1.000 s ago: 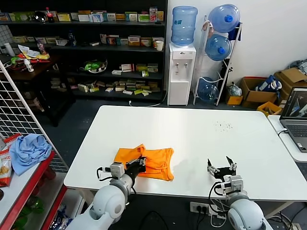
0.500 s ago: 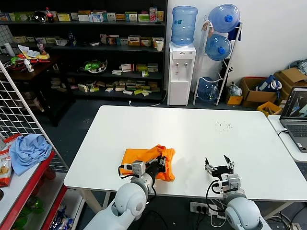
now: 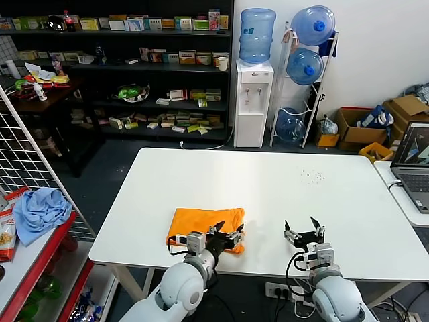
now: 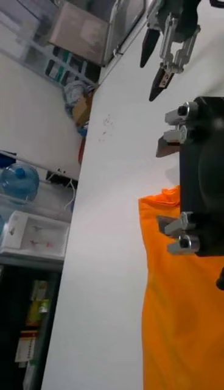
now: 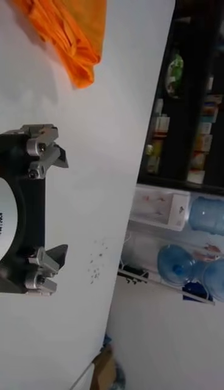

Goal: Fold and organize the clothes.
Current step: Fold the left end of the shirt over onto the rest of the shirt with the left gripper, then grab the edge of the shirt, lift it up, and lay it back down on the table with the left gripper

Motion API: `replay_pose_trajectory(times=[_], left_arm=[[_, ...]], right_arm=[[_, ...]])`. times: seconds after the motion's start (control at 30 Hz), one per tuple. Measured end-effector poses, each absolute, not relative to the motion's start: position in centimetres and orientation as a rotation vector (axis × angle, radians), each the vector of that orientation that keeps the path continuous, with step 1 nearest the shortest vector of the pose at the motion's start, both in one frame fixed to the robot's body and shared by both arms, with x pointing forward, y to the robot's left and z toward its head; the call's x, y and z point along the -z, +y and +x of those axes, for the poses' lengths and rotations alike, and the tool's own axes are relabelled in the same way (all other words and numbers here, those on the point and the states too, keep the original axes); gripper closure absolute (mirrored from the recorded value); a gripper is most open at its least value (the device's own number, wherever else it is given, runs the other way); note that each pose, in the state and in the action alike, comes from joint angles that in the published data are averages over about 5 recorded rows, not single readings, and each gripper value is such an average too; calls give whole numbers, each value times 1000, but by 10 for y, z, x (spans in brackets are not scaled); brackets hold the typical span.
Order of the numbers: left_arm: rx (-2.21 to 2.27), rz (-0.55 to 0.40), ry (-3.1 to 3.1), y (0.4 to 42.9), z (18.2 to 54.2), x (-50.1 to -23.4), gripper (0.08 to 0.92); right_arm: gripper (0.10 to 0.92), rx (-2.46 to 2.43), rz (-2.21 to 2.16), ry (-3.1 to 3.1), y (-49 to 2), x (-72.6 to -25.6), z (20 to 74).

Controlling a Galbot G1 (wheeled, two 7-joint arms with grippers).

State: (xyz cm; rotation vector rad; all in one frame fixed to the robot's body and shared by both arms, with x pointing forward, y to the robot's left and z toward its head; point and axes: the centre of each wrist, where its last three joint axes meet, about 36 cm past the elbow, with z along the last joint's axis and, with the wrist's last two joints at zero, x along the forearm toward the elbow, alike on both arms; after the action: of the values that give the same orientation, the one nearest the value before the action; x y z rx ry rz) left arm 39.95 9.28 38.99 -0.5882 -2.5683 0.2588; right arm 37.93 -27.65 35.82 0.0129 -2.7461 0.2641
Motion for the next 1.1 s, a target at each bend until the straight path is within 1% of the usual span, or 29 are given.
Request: replay_pose_trajectory(times=[0.07,0.17,0.47,0.6,0.8,1.1], left_arm=[[-247,-571,-2585,105,401,-389,221],[-221,-544,-2608,126,403,-386,184],[-152,-451,-2631,197,426,-374,177],[-148,-412,-2612,221,435,-366,177],[-172,-382,-2568,240,442,-354,177],[-206,-370,-2520,251,449,-345,179]], right_arm=[[200,-263,14,-2747,-278,-358,379],[200,-261,18,-2749,-281,-358,379],[200,-257,39,-2751,-288,-358,379],[200,-257,40,-2746,-291,-357,377],[200,-258,41,-2747,-292,-359,377],[200,-254,43,-2749,-292,-360,377]])
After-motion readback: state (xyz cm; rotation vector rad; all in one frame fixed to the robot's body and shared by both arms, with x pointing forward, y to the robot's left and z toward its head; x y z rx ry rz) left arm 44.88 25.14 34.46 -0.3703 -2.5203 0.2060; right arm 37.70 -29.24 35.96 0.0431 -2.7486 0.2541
